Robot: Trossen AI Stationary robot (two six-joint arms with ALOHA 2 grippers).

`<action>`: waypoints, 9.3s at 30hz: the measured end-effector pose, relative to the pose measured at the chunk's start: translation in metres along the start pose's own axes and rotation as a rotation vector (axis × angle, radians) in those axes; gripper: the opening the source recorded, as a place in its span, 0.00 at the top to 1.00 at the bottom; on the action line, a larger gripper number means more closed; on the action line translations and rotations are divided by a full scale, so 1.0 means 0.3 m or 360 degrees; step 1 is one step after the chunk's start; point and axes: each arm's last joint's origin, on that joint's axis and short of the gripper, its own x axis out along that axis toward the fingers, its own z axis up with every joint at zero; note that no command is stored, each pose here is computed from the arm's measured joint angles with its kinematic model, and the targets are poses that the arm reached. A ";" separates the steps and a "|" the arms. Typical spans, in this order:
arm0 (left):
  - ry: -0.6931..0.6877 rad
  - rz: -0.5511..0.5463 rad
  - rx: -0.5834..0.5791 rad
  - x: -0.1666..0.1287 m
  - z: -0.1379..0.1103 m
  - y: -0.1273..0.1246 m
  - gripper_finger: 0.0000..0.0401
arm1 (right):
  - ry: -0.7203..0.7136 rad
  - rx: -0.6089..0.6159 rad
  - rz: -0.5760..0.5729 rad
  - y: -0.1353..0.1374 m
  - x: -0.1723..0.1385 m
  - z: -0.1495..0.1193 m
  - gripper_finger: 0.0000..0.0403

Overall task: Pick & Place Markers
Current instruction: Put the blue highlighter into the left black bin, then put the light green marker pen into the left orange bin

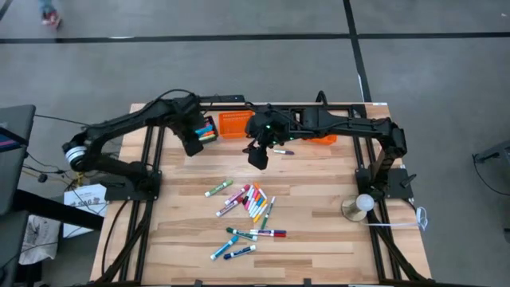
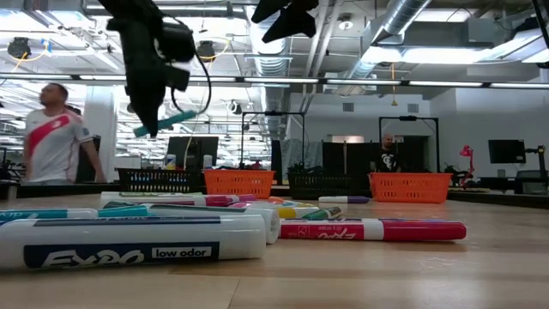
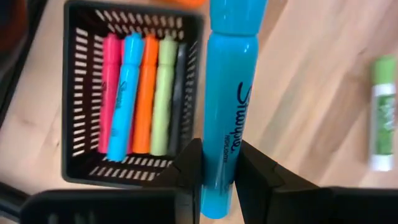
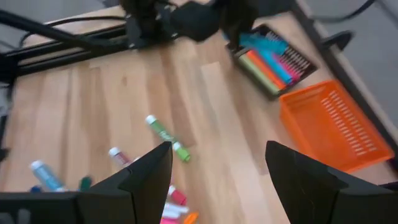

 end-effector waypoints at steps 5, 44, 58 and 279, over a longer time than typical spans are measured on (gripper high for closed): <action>0.0116 0.0053 0.0038 0.045 0.020 0.058 0.84 | -0.0060 -0.0137 -0.0042 -0.009 -0.006 0.012 0.38; 0.0523 0.0025 0.0096 0.267 0.075 0.206 0.84 | -0.0689 0.0106 0.0083 -0.081 -0.192 -0.257 0.38; 0.0529 0.0018 0.0119 0.274 0.076 0.207 0.81 | -0.0697 0.0117 0.0086 -0.081 -0.192 -0.255 0.38; -0.0464 0.0017 0.0507 0.248 0.435 0.122 0.86 | -0.0656 0.0102 0.0088 -0.076 -0.188 -0.263 0.38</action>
